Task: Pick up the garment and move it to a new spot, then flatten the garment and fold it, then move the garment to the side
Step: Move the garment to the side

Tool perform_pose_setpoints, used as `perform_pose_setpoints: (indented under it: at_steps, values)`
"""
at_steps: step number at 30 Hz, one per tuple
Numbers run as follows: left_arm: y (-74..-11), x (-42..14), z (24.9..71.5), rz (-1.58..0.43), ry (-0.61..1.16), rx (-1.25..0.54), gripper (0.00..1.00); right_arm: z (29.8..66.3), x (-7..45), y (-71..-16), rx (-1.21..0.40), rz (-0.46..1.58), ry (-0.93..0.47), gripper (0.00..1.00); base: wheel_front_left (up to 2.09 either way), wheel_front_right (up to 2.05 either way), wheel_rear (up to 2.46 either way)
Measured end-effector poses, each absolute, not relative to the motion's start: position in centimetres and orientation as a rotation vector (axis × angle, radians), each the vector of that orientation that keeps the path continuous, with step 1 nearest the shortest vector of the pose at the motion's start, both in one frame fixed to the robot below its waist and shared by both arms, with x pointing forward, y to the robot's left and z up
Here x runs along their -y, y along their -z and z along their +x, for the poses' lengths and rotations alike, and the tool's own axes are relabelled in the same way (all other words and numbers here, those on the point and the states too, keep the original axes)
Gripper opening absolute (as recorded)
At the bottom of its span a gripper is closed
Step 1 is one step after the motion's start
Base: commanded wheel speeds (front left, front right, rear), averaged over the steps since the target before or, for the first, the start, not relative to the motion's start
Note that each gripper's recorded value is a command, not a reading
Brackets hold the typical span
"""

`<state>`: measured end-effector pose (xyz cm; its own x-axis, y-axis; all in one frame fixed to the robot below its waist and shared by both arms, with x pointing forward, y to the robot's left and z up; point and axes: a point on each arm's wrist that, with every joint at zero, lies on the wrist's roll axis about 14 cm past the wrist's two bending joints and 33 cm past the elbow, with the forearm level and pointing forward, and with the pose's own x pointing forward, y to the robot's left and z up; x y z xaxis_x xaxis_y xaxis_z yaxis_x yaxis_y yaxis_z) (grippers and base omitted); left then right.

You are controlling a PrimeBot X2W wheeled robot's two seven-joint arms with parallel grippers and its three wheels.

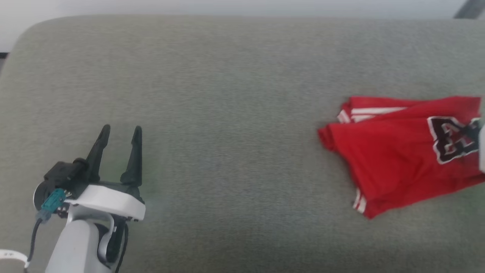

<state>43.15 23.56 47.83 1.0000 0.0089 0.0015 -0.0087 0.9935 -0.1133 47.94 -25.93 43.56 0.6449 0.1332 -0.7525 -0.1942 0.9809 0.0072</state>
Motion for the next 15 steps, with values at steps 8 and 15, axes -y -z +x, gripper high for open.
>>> perform_pose_setpoints:
  at_steps: [8,15]
  values:
    - [-47.1,-19.0,47.1,-0.116,0.131,-0.001,1.0,48.1,34.6,-47.0,-0.747,-0.119,0.034,0.0,0.0,0.0,0.0]
    - [-45.6,-15.6,49.9,-0.114,0.231,-0.022,1.0,48.1,40.7,-48.5,-0.653,-0.167,0.187,0.0,0.0,0.0,0.0]
